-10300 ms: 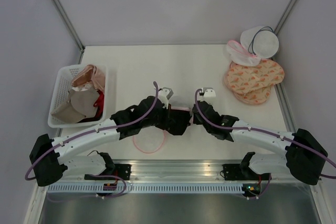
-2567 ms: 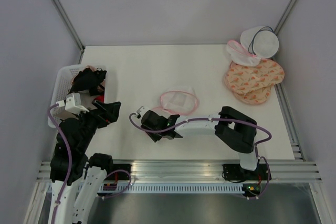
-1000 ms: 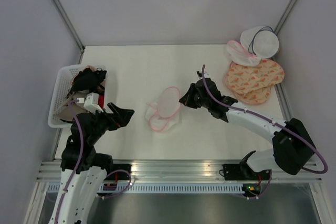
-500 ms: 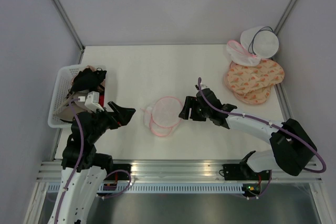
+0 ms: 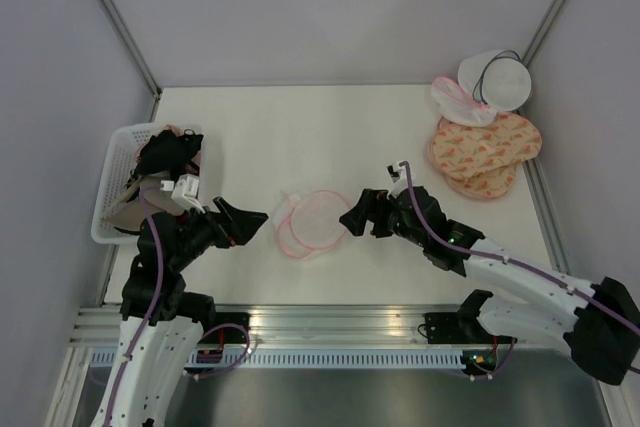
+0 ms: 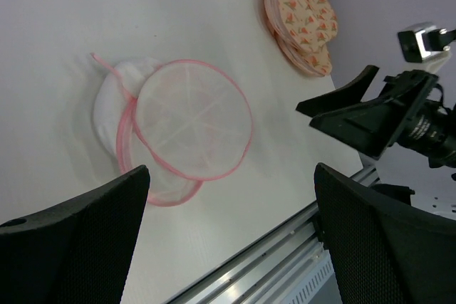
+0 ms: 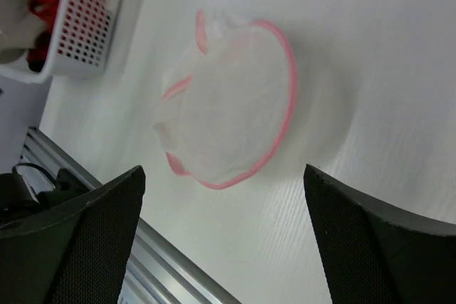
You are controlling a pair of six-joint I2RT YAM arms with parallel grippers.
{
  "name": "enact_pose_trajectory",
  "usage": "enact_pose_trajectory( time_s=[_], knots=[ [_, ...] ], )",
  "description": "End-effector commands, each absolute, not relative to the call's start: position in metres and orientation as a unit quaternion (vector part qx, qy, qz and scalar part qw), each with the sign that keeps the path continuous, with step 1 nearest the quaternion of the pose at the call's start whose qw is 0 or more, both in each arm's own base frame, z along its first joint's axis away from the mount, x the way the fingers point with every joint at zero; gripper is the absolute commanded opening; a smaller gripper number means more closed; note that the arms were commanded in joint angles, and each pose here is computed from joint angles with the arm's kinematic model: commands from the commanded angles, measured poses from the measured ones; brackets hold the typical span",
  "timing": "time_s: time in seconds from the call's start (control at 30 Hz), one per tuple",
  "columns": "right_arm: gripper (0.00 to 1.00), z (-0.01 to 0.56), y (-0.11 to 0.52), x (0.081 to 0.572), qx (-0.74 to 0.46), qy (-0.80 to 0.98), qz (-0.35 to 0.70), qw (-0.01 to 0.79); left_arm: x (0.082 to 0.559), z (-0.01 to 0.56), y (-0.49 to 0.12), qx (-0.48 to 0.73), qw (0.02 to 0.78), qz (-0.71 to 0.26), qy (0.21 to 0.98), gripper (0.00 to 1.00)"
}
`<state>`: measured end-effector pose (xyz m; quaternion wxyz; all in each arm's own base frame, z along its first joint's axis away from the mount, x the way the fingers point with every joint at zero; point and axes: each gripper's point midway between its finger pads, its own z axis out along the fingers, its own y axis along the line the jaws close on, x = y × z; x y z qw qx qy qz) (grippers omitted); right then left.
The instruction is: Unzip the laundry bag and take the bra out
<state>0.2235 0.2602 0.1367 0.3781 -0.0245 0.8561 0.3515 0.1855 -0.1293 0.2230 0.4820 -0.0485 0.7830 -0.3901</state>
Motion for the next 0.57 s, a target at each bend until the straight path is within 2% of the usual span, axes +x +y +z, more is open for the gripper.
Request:
enact_pose_trajectory(
  time_s=[0.0,0.13,0.53],
  knots=[
    [0.96,0.182,0.223,0.236,-0.014,0.834,0.287,0.471,0.184,0.237,-0.139,0.000,0.498,-0.408,0.765,1.00],
    [0.98,0.191,0.210,0.225,-0.023,0.835,0.280,0.473,0.188,0.241,-0.139,0.000,0.503,-0.408,0.762,1.00],
    [0.98,0.164,0.212,0.207,-0.046,0.847,0.292,0.443,0.187,0.264,-0.144,0.010,0.508,-0.426,0.748,1.00]
  ],
)
